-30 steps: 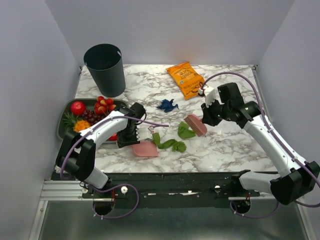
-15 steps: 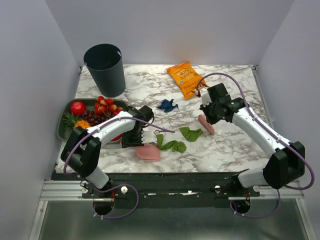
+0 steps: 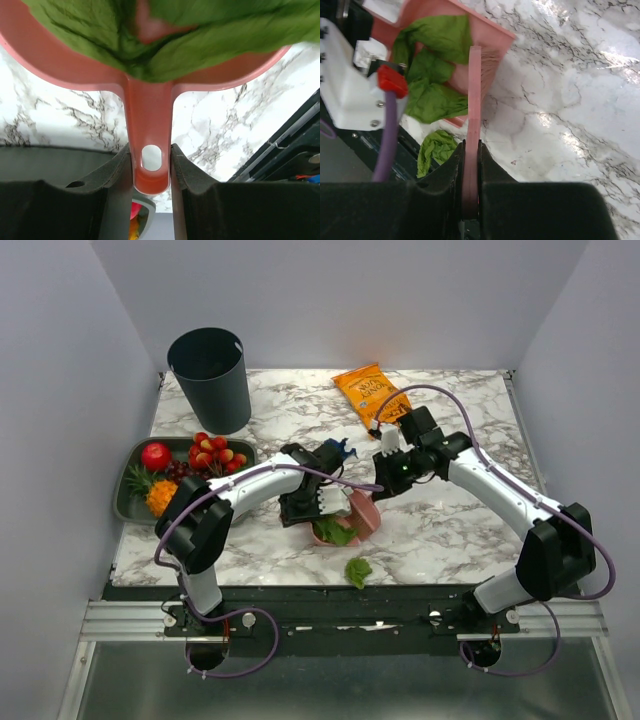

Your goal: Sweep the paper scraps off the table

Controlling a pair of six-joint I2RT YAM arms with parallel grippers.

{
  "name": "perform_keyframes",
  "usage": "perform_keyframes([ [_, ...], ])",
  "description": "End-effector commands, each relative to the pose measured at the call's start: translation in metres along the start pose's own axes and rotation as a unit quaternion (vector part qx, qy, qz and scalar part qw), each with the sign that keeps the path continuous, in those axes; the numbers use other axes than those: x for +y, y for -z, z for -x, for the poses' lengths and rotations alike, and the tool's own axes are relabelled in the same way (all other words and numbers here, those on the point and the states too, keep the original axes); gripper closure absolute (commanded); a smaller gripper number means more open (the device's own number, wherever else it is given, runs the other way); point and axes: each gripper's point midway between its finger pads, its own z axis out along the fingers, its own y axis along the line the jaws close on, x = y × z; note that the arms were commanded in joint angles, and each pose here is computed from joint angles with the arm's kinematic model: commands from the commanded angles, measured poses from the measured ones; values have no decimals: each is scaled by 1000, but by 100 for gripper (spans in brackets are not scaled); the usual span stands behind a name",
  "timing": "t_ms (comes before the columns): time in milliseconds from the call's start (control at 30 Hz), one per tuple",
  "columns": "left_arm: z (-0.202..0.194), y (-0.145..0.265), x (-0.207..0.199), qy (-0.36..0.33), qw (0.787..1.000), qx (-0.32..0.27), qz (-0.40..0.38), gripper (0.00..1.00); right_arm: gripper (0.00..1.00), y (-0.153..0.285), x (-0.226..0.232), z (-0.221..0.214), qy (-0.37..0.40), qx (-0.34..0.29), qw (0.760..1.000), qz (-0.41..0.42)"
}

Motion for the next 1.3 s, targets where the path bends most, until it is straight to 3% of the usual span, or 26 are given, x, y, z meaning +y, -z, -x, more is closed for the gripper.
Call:
perform_keyframes([
  [0,39,-3,-1,22,998,-57,-23,100,99,2,26,2,-10,6,998,67],
  [167,45,-3,-4,32,996,-73,-31,100,99,22,12,28,-19,-46,998,30],
  [333,18,6,-3,46,996,-68,-20,100,100,49,-6,43,50,-66,996,-30],
  [533,-8,24,-3,51,991,-122,-12,100,99,63,14,35,118,-89,989,15],
  [667,-1,42,-7,62,976,-209,-14,100,99,84,31,48,131,-118,984,31],
  [933,-15,41,-11,73,974,-214,-4,100,99,91,5,38,163,-98,981,-43],
  [1067,-27,47,-19,82,976,-203,-8,100,99,85,11,3,203,-59,977,-8],
  [1267,-71,46,-34,58,986,-153,12,100,100,92,36,-32,327,-15,940,93],
])
